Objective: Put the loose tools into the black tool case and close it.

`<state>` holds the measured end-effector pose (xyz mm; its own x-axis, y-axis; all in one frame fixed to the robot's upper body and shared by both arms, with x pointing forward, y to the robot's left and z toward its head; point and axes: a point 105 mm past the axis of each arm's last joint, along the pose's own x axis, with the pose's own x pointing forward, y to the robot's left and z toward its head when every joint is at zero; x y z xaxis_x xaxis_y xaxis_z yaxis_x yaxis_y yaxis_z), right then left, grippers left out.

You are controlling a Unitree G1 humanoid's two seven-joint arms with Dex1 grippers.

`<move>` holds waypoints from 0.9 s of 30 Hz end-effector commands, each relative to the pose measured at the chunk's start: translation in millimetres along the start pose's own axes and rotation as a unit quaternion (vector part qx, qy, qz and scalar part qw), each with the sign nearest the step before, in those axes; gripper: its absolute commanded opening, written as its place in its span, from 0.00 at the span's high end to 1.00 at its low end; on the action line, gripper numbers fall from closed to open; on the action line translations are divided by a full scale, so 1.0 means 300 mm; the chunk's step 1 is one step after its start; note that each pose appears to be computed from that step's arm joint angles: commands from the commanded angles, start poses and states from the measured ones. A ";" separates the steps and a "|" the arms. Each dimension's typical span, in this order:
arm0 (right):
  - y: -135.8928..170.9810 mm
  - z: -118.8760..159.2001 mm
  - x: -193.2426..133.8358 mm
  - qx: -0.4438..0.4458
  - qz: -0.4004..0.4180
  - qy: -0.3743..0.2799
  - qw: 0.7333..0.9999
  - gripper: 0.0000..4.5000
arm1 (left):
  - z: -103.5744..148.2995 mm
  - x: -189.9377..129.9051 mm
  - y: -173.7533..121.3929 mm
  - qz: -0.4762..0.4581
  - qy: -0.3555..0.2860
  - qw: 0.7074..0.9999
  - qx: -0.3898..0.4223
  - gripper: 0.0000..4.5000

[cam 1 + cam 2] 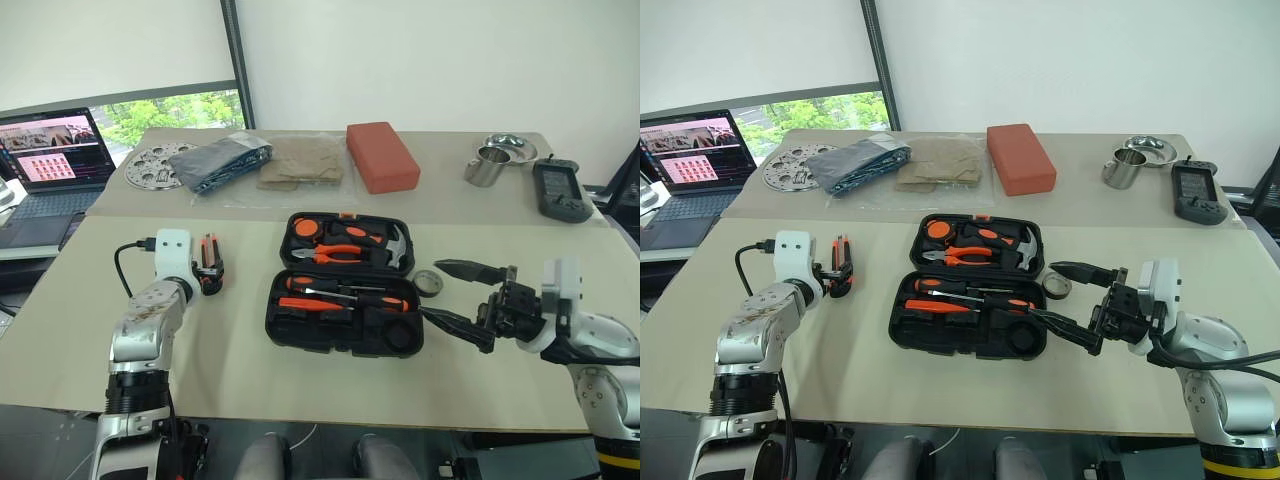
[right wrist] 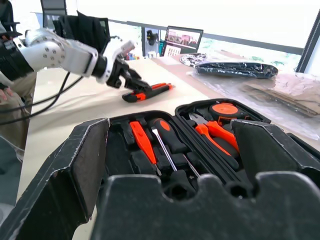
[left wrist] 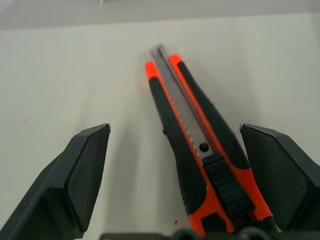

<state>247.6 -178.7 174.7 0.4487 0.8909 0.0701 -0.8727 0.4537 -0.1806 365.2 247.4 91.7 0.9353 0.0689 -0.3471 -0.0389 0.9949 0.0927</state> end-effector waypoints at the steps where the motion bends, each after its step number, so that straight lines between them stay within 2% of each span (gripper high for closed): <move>1: 0.007 0.030 -0.013 -0.010 -0.002 -0.011 1.000 0.00 | 0.026 0.012 0.019 0.014 -0.009 1.000 0.014 0.00; 12: 0.014 0.032 -0.007 -0.010 -0.006 -0.009 1.000 0.00 | -0.071 0.044 -0.008 -0.011 0.058 0.997 -0.047 0.00; 13: 0.016 0.031 -0.009 -0.010 -0.006 -0.009 1.000 0.00 | -0.078 0.045 -0.010 -0.011 0.062 0.997 -0.054 0.12; 14: 0.015 0.030 -0.012 -0.009 -0.007 -0.007 1.000 0.00 | -0.082 0.045 -0.016 -0.011 0.063 0.996 -0.061 0.16; 16: 0.014 0.028 -0.017 -0.009 -0.008 -0.005 1.000 0.00 | -0.087 0.043 -0.027 -0.014 0.065 0.995 -0.071 0.30; 27: 0.028 0.013 -0.034 -0.004 -0.012 0.000 1.000 0.00 | -0.111 0.025 -0.020 0.000 0.069 0.995 -0.071 0.30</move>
<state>239.0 -184.0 163.8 0.4802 0.8761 0.0430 -0.8647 0.4810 -0.1444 368.2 242.8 71.1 0.9039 0.0651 -0.4229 -0.0925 0.9947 -0.0446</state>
